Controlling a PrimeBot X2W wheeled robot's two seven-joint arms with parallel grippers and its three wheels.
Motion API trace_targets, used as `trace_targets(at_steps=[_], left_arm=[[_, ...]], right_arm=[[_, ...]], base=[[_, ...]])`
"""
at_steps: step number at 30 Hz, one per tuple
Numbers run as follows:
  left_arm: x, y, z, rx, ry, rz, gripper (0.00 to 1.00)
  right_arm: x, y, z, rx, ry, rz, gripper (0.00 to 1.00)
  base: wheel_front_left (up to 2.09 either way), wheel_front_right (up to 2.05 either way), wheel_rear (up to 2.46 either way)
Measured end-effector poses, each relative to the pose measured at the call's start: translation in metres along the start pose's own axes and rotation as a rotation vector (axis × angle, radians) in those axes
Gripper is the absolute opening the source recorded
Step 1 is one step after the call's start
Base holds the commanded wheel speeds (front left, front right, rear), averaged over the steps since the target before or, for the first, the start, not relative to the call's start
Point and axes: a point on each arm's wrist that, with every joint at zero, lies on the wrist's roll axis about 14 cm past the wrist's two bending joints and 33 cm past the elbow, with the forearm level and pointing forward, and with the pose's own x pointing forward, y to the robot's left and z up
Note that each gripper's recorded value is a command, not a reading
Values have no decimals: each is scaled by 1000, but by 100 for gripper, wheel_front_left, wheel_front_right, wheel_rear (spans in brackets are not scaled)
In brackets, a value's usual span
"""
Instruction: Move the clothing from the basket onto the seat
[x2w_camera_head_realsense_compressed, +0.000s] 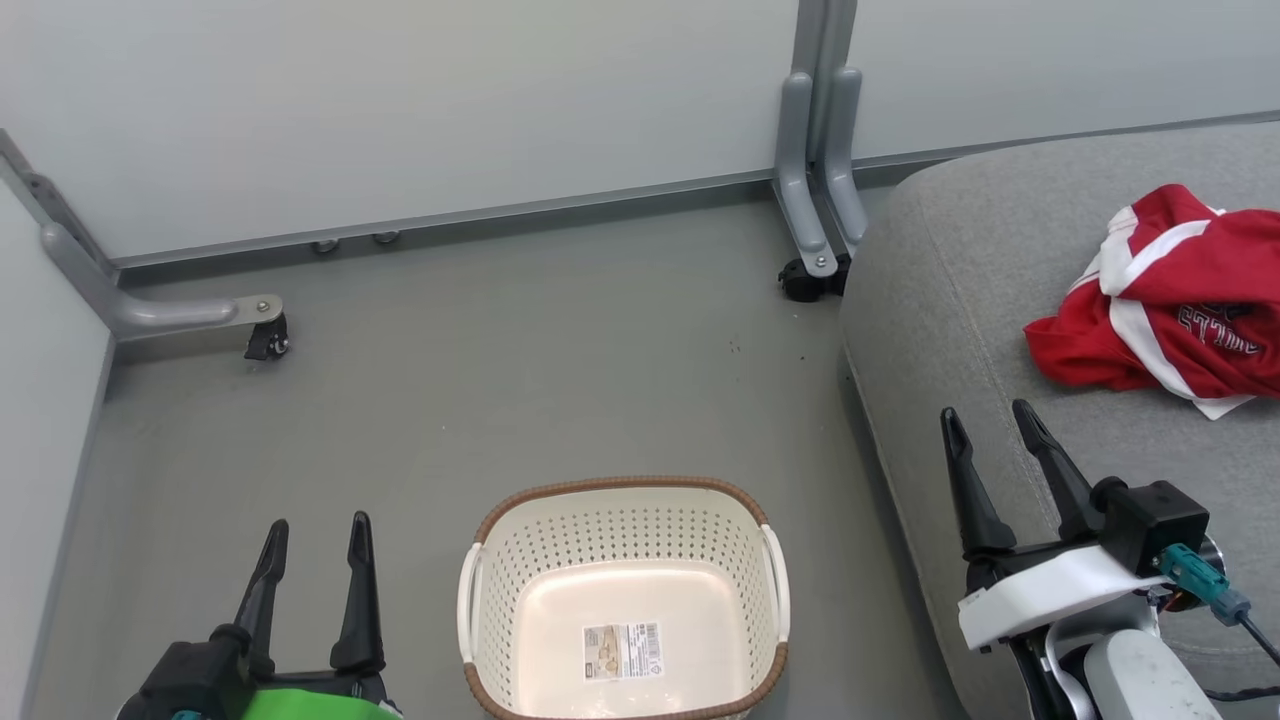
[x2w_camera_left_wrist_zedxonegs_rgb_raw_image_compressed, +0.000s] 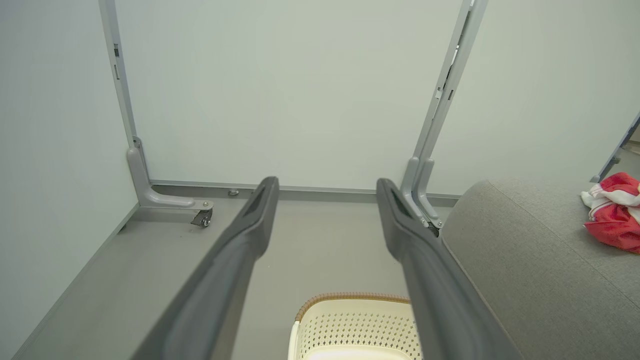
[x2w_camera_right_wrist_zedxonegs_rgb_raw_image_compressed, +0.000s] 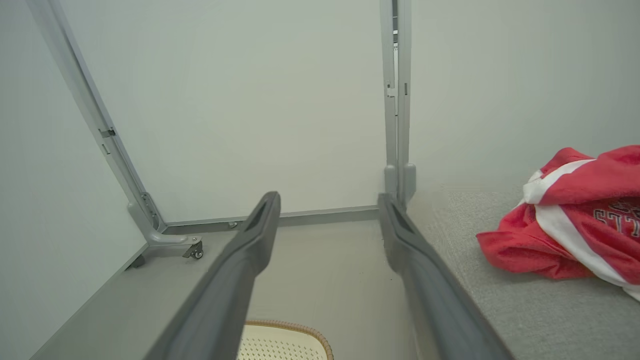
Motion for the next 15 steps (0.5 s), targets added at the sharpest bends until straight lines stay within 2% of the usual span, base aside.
trace_targets(at_steps=[7, 15], left_arm=[[-8, 11, 2, 7, -6, 37, 100], [-6, 5, -1, 20, 6, 16, 100]], right_arm=[[1, 10, -1, 5, 2, 27, 100], [-1, 7, 1, 7, -1, 18, 100]], base=[[0, 0, 0], [0, 0, 0]])
